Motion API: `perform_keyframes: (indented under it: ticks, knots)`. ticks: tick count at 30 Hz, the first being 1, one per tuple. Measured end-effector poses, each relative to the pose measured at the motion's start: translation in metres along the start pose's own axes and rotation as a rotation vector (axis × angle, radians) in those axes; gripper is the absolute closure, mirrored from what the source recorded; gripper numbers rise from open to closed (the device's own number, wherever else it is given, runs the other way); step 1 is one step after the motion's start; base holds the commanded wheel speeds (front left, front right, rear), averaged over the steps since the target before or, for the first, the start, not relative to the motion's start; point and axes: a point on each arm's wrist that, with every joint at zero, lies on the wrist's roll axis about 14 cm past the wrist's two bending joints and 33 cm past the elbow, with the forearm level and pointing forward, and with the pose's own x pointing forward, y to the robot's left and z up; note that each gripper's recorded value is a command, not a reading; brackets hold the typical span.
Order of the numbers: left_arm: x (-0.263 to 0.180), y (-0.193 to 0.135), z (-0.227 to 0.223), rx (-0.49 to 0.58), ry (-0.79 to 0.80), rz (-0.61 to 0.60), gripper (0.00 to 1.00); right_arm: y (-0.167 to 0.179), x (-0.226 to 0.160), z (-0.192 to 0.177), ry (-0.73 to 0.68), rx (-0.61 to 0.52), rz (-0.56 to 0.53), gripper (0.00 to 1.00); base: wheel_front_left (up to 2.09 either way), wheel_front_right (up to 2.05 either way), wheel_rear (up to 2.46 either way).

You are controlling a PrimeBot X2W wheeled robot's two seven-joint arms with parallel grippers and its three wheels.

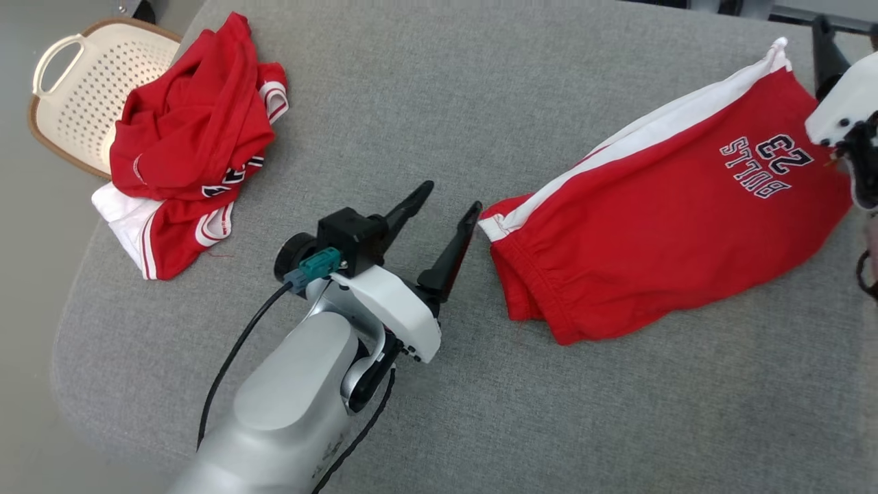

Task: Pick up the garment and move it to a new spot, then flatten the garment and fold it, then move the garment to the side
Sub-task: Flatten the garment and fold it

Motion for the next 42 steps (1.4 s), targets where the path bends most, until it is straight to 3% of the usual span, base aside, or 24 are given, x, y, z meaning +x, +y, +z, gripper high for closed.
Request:
perform_keyframes:
  ticks: [5, 10, 16, 24, 33, 42]
  knots:
    - [-0.01, 0.008, 0.026, -0.025, -0.101, 0.063, 0.0, 0.03, -0.029, 0.013, -0.124, -0.028, 0.076, 0.0, 0.0, 0.0, 0.0]
    - [-0.028, 0.012, 0.046, -0.059, -0.191, 0.11, 0.0, 0.043, -0.072, 0.0, -0.182, -0.097, 0.132, 0.0, 0.0, 0.0, 0.0]
    - [-0.044, 0.006, 0.065, -0.047, -0.272, 0.121, 0.0, 0.036, -0.128, 0.0, -0.304, -0.179, 0.15, 0.0, 0.0, 0.0, 0.0]
    - [-0.065, -0.006, 0.044, -0.042, -0.248, 0.132, 0.0, 0.017, -0.189, -0.019, -0.365, -0.22, 0.091, 0.0, 0.0, 0.0, 0.0]
    - [-0.085, -0.029, 0.024, -0.044, -0.234, 0.109, 0.0, -0.007, -0.248, -0.065, -0.383, -0.089, -0.056, 0.0, 0.0, 0.0, 0.0]
    - [-0.088, -0.035, 0.02, -0.033, -0.225, 0.089, 0.0, -0.01, -0.226, -0.091, -0.312, 0.179, -0.096, 0.0, 0.0, 0.0, 0.0]
